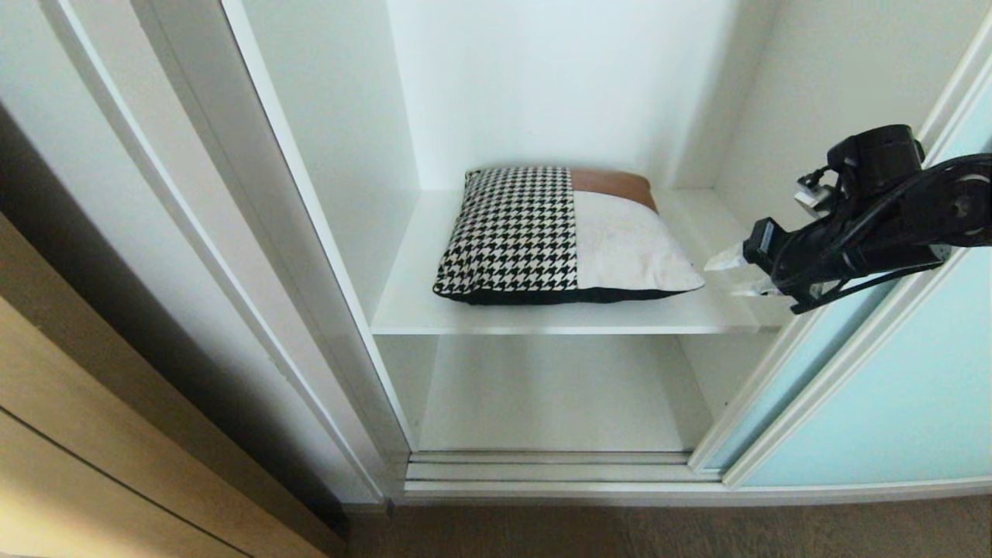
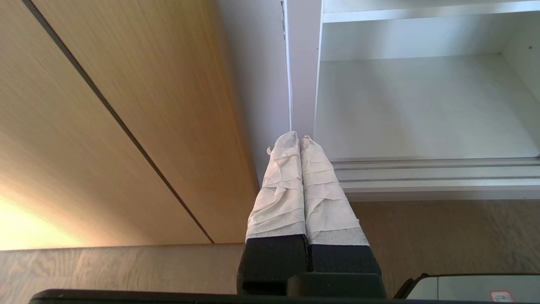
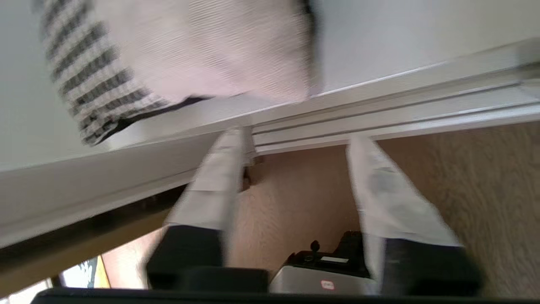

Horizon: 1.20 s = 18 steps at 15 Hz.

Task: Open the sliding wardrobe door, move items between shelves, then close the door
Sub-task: Place the pillow on the lower shelf

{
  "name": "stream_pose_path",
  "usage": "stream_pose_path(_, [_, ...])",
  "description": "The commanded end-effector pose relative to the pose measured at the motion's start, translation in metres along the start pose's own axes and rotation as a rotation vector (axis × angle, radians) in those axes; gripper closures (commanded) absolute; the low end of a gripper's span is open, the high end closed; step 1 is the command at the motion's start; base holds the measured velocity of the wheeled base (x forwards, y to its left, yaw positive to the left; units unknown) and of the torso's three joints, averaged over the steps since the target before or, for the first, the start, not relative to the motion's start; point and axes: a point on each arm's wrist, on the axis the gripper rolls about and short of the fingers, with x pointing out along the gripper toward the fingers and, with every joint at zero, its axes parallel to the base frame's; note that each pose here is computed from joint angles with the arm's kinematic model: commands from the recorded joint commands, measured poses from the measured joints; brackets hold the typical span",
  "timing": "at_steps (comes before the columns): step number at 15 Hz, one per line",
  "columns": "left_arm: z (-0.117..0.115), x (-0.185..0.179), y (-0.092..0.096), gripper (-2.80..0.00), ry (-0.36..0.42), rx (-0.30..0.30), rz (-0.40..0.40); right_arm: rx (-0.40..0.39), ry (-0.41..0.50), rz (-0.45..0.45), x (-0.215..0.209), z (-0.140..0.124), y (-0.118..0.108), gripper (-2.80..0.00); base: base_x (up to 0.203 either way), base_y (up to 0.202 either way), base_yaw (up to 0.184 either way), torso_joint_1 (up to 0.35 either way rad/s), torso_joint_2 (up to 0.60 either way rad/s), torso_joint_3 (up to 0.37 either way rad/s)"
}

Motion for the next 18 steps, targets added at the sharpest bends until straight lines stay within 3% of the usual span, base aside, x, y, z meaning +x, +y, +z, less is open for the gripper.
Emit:
stream_pose_path(1, [0.0,0.0,0.0,0.0,0.002,0.0,0.0,0.01,0.035,-0.015,0.015,0.001,-0.014,-2.8,0.0,0.0,0.0,0.0,0.0,0.0])
stream_pose_path(9, [0.0,0.0,0.0,0.0,0.003,0.0,0.0,0.037,0.136,0.205,0.047,0.034,-0.045,-2.8,0.0,0.0,0.0,0.0,0.0,0.0])
stream_pose_path(14, [0.0,0.0,0.0,0.0,0.002,0.0,0.0,0.025,0.134,0.247,0.085,0.041,-0.062,-2.8,0.0,0.0,0.0,0.0,0.0,0.0])
stream_pose_path(18, [0.0,0.0,0.0,0.0,0.002,0.0,0.0,0.04,0.146,0.28,0.07,0.04,-0.052,-2.8,0.0,0.0,0.0,0.0,0.0,0.0])
